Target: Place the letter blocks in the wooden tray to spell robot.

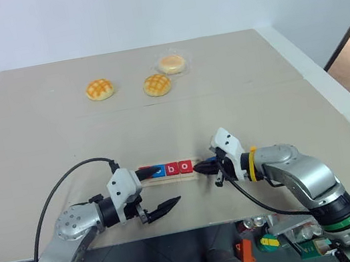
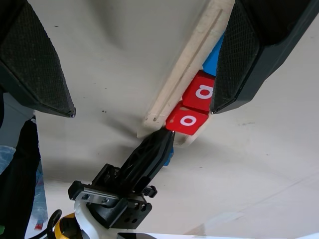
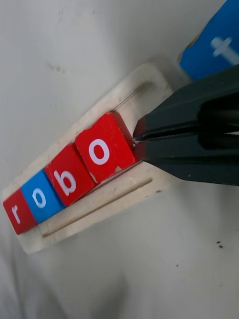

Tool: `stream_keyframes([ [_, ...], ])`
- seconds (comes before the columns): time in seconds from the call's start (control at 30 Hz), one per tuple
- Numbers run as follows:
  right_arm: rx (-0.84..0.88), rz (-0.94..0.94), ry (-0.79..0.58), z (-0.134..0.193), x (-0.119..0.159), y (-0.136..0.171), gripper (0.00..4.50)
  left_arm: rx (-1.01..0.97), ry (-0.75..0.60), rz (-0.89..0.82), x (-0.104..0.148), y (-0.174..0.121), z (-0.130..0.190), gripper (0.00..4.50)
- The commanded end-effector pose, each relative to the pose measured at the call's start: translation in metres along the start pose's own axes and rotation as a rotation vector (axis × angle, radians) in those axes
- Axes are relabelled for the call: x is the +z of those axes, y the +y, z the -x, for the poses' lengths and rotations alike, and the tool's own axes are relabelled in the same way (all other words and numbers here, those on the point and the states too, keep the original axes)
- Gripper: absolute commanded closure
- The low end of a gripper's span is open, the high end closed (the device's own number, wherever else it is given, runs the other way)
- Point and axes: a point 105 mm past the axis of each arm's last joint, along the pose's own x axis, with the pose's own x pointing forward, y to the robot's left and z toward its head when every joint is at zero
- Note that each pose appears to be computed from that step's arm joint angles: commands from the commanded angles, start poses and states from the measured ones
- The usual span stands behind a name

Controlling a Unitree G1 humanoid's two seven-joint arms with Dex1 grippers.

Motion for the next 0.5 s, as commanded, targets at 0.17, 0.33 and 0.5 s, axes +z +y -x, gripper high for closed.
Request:
stream_keyframes([
  [0.17,0.022,0.060,-0.038,-0.0022,0.0179,0.0035,4.48,0.007,-0.016,-0.013,0.0053,0.0008,0.0005,0.00],
  [0.33,0.029,0.072,-0.027,-0.0041,0.0168,0.0039,4.48,0.012,-0.013,-0.014,0.0043,0.0010,0.0001,0.00],
  [0.5,0.014,0.083,-0.034,-0.0028,0.0192,0.0003,4.48,0.019,-0.011,-0.016,0.0037,0.0019,-0.0001,0.00],
])
